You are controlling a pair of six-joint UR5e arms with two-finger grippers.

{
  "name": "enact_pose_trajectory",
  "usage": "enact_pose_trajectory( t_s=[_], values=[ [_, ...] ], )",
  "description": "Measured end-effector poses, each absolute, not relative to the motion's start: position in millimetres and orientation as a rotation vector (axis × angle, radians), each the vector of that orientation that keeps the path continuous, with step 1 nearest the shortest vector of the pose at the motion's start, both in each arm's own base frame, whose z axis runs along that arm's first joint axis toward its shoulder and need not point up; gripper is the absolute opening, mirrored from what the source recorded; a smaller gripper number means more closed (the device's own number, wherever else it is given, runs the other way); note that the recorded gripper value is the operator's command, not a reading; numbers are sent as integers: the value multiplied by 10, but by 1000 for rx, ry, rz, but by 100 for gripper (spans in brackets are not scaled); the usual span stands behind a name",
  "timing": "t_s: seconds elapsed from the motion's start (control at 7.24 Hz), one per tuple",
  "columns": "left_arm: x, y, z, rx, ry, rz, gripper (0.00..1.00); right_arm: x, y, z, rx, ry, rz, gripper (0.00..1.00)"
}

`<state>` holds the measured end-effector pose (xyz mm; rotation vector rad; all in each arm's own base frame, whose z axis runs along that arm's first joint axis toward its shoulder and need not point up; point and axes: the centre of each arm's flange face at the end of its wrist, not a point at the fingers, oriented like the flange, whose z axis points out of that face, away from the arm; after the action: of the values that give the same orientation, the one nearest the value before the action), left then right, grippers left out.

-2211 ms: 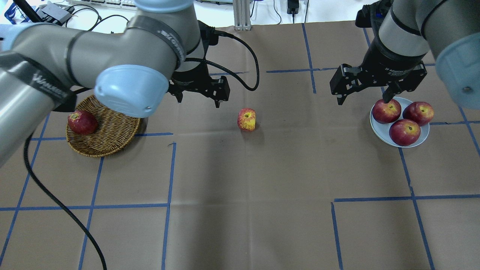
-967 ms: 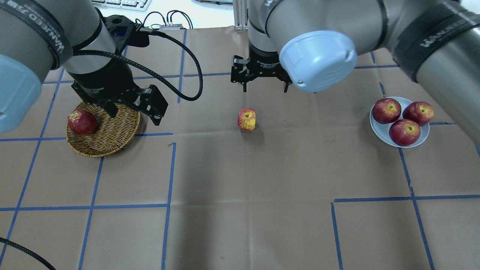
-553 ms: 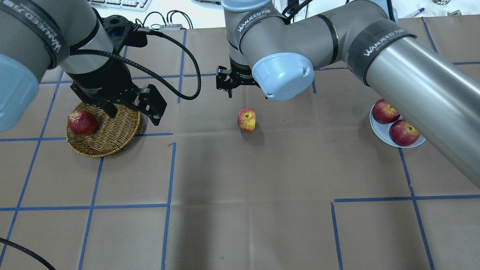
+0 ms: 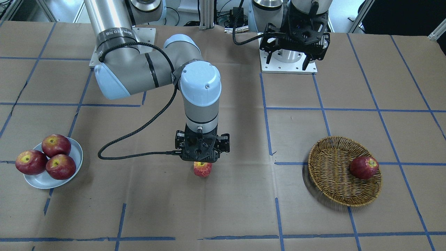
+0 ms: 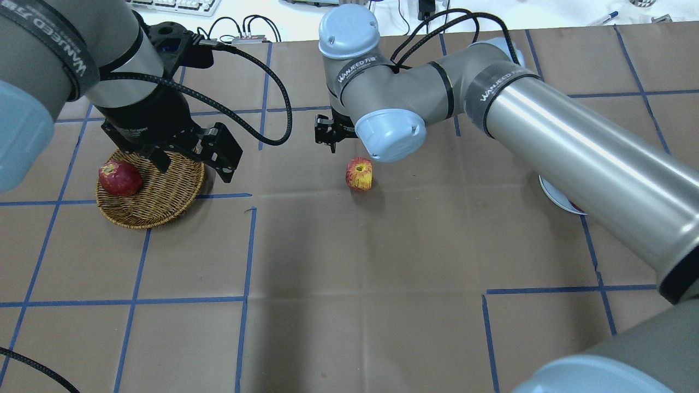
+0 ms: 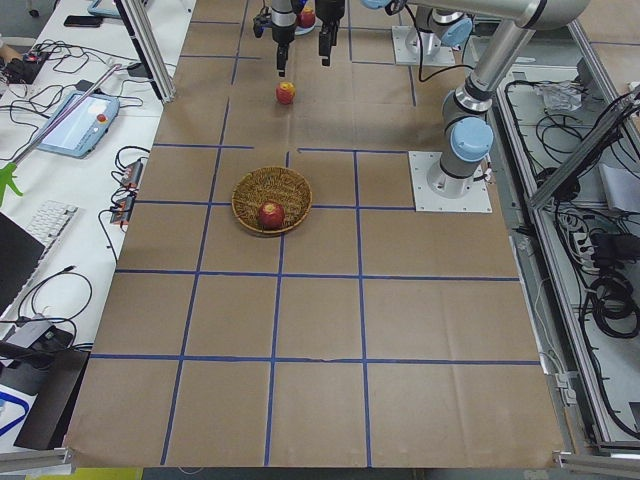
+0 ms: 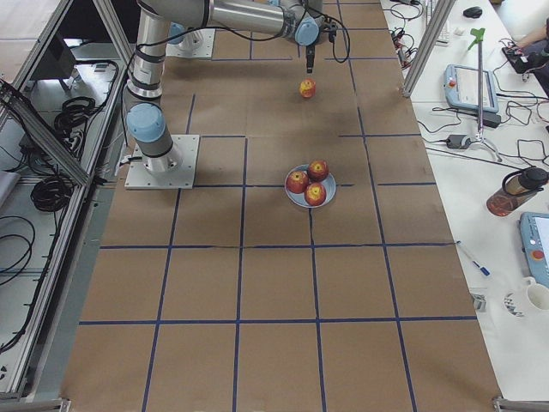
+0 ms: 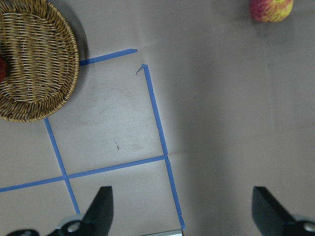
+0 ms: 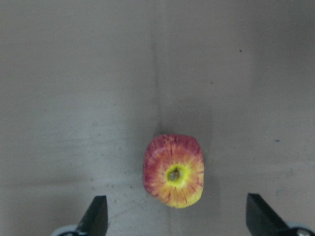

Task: Transfer apple from basket to plate
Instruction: 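Lower the right gripper and close it on the red-yellow apple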

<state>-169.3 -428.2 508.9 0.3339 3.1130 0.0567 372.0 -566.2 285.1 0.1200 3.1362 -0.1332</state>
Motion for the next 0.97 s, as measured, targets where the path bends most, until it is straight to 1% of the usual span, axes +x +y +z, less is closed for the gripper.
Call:
enact_pose_trajectory(
  t_s=[0.55, 0.69, 0.83, 0.97],
  values=[
    [-1688, -4278, 5089, 329, 3113, 58, 99, 3660, -5573, 2130, 116, 3141, -166, 100],
    [-1688, -4278, 5087, 328, 3114, 59, 99, 3659, -5556, 2043, 120, 3141, -163, 90],
    [-1688, -4279, 5086, 327, 3114, 59, 99, 3661, -5549, 1999, 126, 3141, -160, 73],
    [-1688, -4281, 5084, 326, 3114, 60, 99, 3664, -5553, 1969, 129, 3141, -157, 62]
  ],
)
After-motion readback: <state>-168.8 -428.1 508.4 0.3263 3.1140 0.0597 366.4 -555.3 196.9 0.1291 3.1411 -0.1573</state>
